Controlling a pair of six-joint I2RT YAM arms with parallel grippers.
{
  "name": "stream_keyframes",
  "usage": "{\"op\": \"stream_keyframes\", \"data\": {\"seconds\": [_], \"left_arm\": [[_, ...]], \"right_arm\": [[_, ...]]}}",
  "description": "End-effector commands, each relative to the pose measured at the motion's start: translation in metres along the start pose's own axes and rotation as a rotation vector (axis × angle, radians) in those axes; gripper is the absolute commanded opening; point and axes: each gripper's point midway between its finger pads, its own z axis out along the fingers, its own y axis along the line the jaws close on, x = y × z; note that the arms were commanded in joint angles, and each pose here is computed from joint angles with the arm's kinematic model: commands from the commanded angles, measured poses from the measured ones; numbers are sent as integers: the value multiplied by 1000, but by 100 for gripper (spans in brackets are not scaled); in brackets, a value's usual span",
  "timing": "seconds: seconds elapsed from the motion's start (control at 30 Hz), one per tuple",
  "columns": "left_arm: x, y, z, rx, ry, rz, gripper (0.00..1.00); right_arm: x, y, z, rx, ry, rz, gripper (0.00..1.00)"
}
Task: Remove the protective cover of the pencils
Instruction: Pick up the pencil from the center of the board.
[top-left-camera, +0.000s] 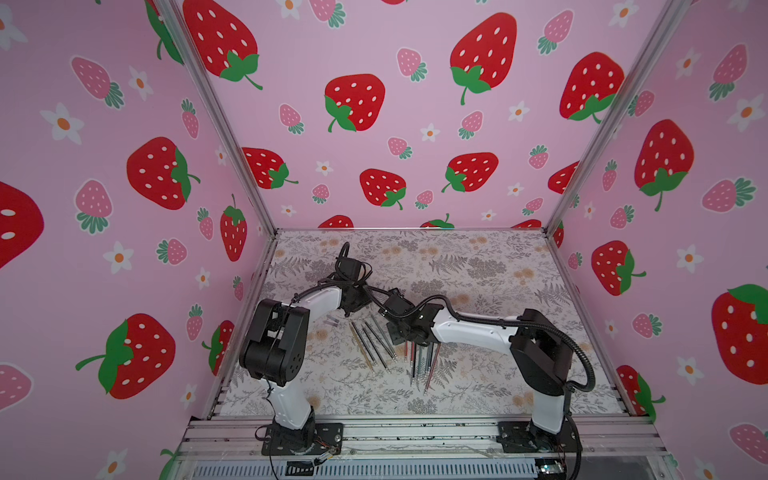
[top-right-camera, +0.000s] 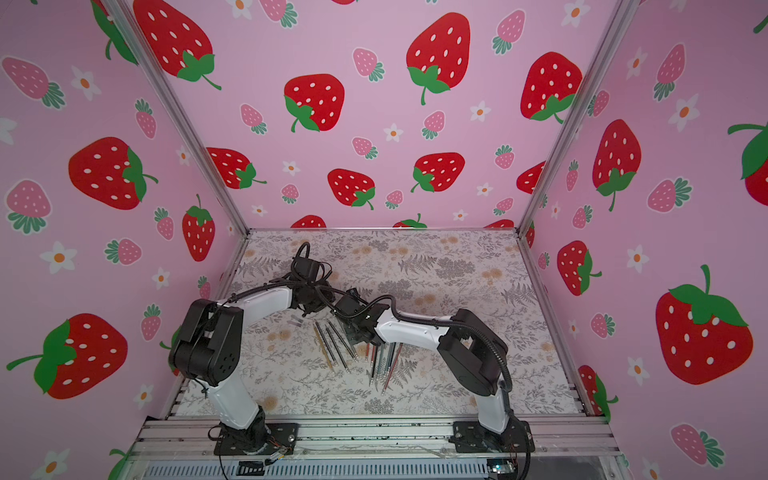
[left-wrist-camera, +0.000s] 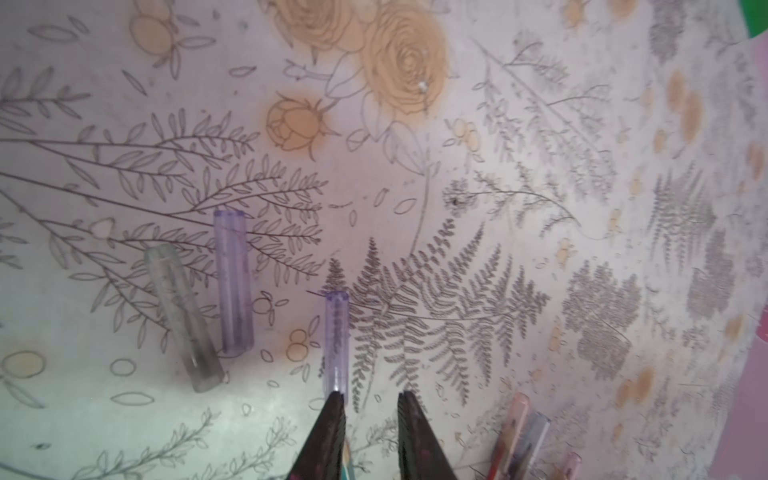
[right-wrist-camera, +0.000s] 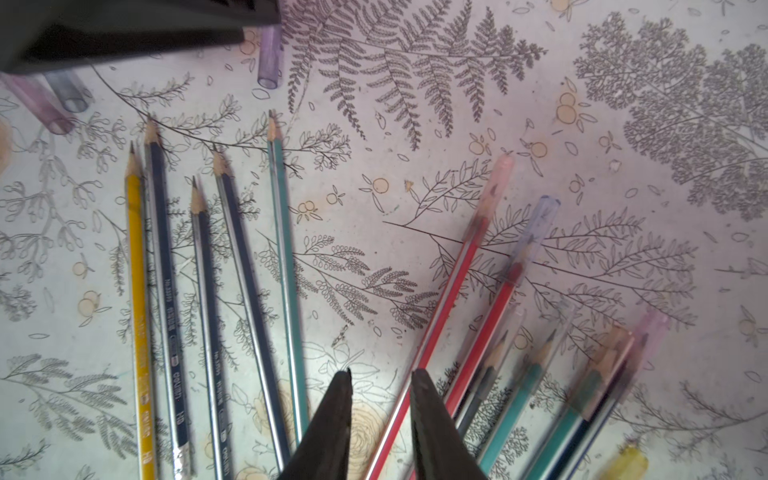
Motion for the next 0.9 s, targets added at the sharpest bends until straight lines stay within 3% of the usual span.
{"op": "stream_keyframes", "data": {"seconds": [0.0, 0.67, 0.87], "left_arm": [[2, -11, -15, 37, -5, 21, 27], [10, -15, -95, 171, -195, 21, 34], [6, -5, -118, 181, -313, 11, 39]], "right_arm": [[14, -17, 11, 71, 36, 27, 28], [29, -32, 38, 118, 99, 77, 28], [32, -34, 46, 118, 119, 91, 28]]}}
